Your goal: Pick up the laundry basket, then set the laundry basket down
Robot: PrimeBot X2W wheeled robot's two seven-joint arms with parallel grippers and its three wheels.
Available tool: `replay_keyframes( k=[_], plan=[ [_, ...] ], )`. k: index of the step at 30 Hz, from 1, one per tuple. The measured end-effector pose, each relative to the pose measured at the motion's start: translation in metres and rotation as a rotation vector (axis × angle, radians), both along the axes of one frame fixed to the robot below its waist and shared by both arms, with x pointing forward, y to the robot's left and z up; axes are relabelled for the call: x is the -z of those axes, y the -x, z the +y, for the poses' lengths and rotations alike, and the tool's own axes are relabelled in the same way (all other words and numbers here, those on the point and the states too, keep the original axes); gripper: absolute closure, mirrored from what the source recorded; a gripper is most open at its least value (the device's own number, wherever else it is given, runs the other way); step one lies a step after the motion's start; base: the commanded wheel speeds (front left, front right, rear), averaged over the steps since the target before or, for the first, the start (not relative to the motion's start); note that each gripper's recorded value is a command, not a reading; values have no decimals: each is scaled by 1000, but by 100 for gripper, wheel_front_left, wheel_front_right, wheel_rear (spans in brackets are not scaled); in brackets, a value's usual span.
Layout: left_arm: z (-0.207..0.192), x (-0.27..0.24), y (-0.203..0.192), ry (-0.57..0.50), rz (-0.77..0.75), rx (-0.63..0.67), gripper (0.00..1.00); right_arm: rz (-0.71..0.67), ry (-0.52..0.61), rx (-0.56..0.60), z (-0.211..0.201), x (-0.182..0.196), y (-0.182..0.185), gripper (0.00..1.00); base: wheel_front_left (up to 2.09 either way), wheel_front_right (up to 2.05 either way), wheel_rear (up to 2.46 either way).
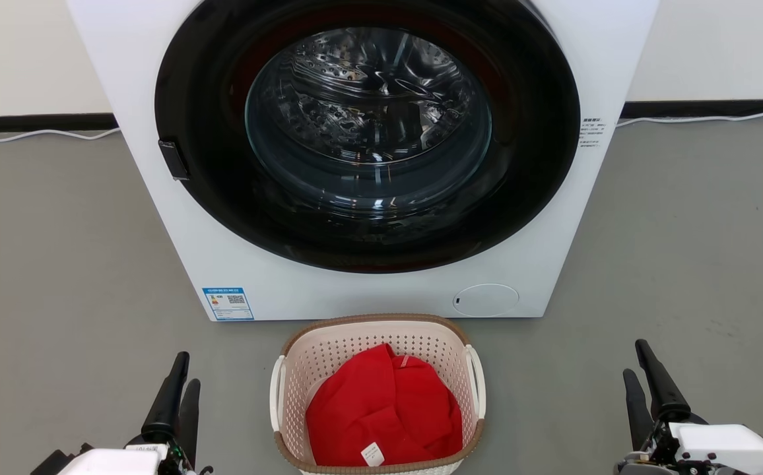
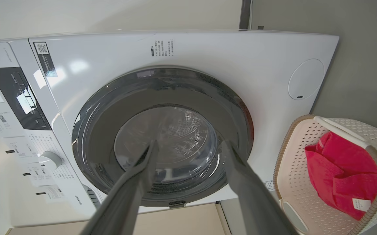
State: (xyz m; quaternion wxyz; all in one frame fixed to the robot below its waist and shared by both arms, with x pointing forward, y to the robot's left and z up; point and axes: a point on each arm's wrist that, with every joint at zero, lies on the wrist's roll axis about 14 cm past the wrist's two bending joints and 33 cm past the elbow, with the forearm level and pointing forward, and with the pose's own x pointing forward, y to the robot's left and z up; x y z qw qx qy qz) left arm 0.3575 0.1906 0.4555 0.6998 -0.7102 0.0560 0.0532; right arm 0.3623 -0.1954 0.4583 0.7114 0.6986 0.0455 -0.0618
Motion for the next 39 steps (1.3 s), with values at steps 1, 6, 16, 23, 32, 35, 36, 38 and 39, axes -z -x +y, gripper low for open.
replay_keyframes(
  k=[1, 6, 16, 23, 32, 35, 36, 38, 39],
  plan=[
    [0, -1, 0, -7, -4, 1, 0, -3, 4, 2, 0, -1, 0, 0, 0, 0, 0],
    [1, -8, -3, -50, -22, 0, 0, -19, 26, -6, 3, -6, -2, 0, 0, 0, 0],
    [3, -14, -5, -187, -41, 19, 0, -55, 92, -17, 9, -18, -5, 0, 0, 0, 0],
    [4, -22, -7, -303, -65, 35, 0, -82, 194, -27, 10, -27, -7, 0, 0, 0, 0],
    [0, -30, -8, -491, -95, 71, 0, -112, 337, -56, 17, -37, -9, 0, 0, 0, 0],
    [1, -31, -8, -564, -102, 84, 0, -118, 396, -66, 20, -38, -9, 0, 0, 0, 0],
    [0, -32, -8, -583, -104, 87, 0, -119, 419, -72, 21, -38, -9, 0, 0, 0, 0],
    [-1, -33, -8, -608, -110, 89, 0, -121, 461, -72, 20, -39, -8, 0, 0, 0, 0],
    [-2, -34, -9, -619, -114, 92, 0, -122, 480, -75, 20, -39, -8, 0, 0, 0, 0]
  ],
)
